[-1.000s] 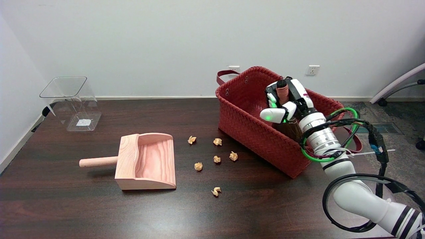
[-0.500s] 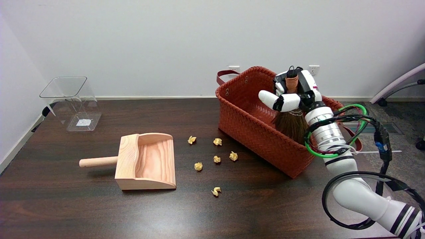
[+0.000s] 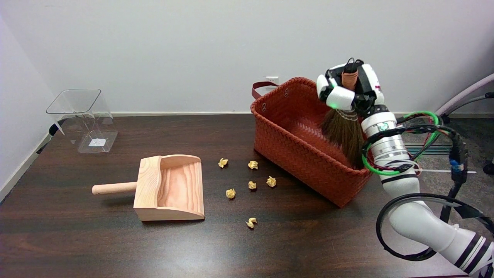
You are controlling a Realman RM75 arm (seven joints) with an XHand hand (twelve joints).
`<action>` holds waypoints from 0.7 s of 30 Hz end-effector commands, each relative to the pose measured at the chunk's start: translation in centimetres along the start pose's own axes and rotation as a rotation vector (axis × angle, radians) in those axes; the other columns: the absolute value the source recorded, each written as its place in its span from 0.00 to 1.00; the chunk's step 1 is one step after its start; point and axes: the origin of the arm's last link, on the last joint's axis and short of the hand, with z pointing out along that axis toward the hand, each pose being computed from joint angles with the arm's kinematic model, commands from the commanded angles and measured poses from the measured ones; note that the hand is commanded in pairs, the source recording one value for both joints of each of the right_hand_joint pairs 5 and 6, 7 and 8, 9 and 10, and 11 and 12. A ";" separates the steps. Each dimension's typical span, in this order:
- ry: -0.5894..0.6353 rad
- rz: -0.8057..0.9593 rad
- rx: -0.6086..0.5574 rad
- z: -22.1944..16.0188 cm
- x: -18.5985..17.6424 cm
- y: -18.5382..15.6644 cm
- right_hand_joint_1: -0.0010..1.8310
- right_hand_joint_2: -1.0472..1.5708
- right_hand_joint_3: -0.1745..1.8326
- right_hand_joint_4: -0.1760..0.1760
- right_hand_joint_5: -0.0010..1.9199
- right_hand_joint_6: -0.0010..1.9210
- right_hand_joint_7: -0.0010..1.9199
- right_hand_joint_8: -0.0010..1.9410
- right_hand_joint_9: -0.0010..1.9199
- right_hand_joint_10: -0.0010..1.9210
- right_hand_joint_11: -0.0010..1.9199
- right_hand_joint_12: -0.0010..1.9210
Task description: Pick up the broom by its handle.
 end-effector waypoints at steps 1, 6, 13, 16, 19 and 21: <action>-0.007 -0.007 0.102 1.5 0.1 -5.1 0.61 0.66 0.66 0.50 1.00 1.00 1.00 0.99 1.00 1.00 1.00 1.00; -0.012 -0.012 0.128 1.8 0.3 -6.2 0.60 0.67 0.67 0.50 1.00 1.00 1.00 0.99 1.00 1.00 1.00 1.00; -0.029 -0.013 0.172 3.2 0.2 -7.6 0.60 0.66 0.68 0.50 1.00 1.00 1.00 0.99 1.00 1.00 1.00 1.00; -0.049 -0.008 0.193 4.0 -0.1 -8.3 0.60 0.67 0.68 0.50 1.00 1.00 1.00 0.99 1.00 1.00 1.00 1.00; -0.083 0.010 0.211 4.8 -0.8 -9.1 0.60 0.68 0.68 0.50 1.00 1.00 1.00 0.99 1.00 1.00 1.00 1.00; -0.102 0.019 0.227 5.4 -1.2 -9.7 0.60 0.68 0.67 0.50 1.00 1.00 1.00 0.99 1.00 1.00 1.00 1.00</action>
